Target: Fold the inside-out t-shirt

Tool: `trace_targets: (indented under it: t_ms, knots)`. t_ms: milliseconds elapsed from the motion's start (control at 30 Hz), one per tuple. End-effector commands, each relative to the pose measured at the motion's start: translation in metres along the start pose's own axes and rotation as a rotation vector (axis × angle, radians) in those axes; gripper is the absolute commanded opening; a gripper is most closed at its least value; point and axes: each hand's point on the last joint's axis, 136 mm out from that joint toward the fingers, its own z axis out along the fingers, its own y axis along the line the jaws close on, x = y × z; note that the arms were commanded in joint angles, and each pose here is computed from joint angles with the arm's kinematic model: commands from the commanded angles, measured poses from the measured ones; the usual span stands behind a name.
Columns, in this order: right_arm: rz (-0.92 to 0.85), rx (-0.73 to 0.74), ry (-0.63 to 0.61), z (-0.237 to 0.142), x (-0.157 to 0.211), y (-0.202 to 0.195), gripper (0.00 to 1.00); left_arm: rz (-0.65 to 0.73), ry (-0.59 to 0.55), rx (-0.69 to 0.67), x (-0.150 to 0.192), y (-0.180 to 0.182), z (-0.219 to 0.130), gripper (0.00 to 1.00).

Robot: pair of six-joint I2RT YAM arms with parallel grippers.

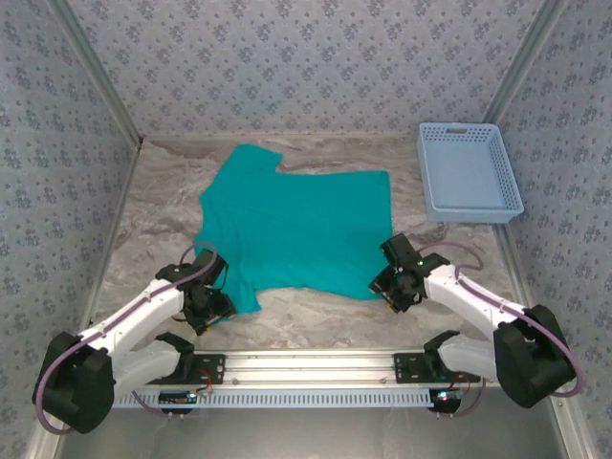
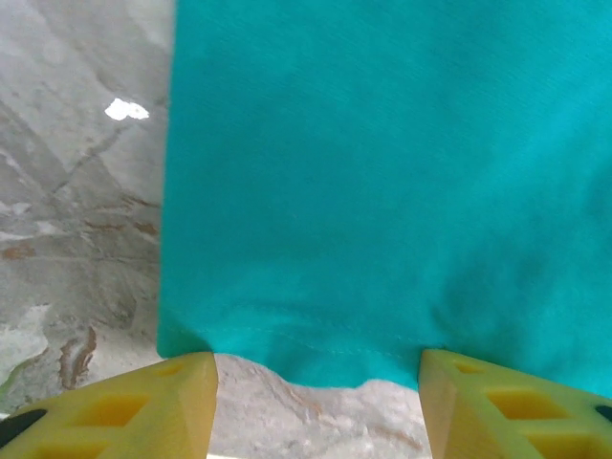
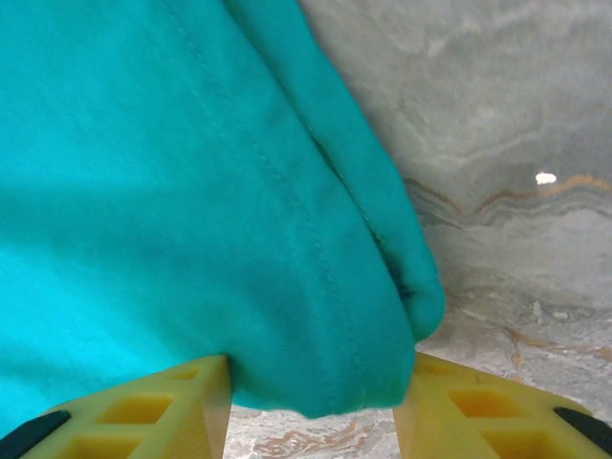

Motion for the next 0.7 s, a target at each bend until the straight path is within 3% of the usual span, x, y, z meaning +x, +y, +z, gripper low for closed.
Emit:
trace_targets:
  t_ms: [0, 67, 100, 133, 167, 333, 467, 600, 667]
  knots:
    - [0.117, -0.025, -0.064, 0.004, -0.009, 0.002, 0.40, -0.065, -0.041, 0.000, -0.009, -0.004, 0.010, 0.57]
    - [0.125, 0.007, -0.114, 0.000, -0.020, -0.002, 0.15, -0.054, -0.029, -0.042, -0.007, 0.002, 0.017, 0.47]
    - [0.129, 0.025, -0.140, -0.004, -0.025, -0.004, 0.06, -0.043, -0.029, -0.060, -0.007, 0.005, 0.017, 0.34]
    - [0.140, 0.070, -0.166, -0.010, -0.028, -0.013, 0.01, -0.029, -0.038, -0.079, -0.008, 0.009, 0.015, 0.14]
    - [0.153, 0.098, -0.198, -0.017, -0.032, -0.018, 0.00, -0.010, -0.053, -0.092, -0.011, 0.010, 0.011, 0.00]
    - [0.200, 0.163, -0.289, -0.047, -0.040, -0.035, 0.00, 0.046, -0.159, -0.098, -0.026, 0.007, -0.036, 0.00]
    - [0.195, 0.143, -0.292, -0.062, -0.043, -0.020, 0.01, 0.043, -0.143, -0.036, -0.021, -0.006, -0.055, 0.00]
    - [0.188, 0.164, -0.270, -0.051, -0.060, -0.012, 0.13, 0.039, -0.107, -0.040, -0.018, -0.008, -0.053, 0.00]
    - [0.190, 0.155, -0.222, -0.032, -0.073, -0.011, 0.24, 0.020, -0.082, -0.035, -0.014, -0.009, -0.047, 0.00]
